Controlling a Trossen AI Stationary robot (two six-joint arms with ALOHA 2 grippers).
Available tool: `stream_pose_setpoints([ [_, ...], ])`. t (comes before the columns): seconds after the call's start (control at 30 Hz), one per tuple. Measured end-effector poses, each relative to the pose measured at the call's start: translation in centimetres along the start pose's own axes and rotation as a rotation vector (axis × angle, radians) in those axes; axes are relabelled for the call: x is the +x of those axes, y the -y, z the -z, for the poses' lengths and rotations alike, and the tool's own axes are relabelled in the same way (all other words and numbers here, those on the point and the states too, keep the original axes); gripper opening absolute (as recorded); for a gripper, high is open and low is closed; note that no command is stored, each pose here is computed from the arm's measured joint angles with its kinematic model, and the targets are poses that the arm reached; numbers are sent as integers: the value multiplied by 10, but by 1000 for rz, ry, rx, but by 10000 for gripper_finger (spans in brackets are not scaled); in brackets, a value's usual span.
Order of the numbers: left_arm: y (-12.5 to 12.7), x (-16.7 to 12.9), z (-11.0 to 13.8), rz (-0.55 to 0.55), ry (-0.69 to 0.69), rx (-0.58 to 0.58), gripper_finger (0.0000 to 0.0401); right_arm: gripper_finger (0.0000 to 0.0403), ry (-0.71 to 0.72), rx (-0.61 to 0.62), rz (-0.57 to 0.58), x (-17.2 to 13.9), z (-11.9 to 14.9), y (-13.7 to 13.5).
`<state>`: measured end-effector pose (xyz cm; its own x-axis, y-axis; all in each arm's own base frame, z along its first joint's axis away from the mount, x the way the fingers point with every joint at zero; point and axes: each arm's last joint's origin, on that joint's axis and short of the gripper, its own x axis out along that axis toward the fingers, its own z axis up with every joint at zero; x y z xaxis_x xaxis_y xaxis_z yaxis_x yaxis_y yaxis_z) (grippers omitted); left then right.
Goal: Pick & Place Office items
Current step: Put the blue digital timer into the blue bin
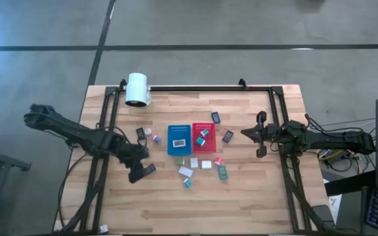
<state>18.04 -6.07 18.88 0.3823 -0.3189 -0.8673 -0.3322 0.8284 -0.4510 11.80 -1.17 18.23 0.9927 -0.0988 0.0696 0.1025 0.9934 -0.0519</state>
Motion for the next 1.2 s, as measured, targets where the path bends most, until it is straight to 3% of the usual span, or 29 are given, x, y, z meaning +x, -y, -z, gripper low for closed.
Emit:
stream_pose_setpoints([
  [0.23,14,12,-14,-73,-48,18,195,8,-74,-35,-5,0,5,0],
  [0.4,8,28,-16,-204,-62,0,267,8,-71,-62,-6,0,5,0],
  [0.57,-1,36,-14,-339,-84,-39,313,8,-51,-79,-4,0,3,0],
  [1.2,-6,62,-17,-397,-110,-58,328,8,-50,-53,-4,1,-2,0],
])
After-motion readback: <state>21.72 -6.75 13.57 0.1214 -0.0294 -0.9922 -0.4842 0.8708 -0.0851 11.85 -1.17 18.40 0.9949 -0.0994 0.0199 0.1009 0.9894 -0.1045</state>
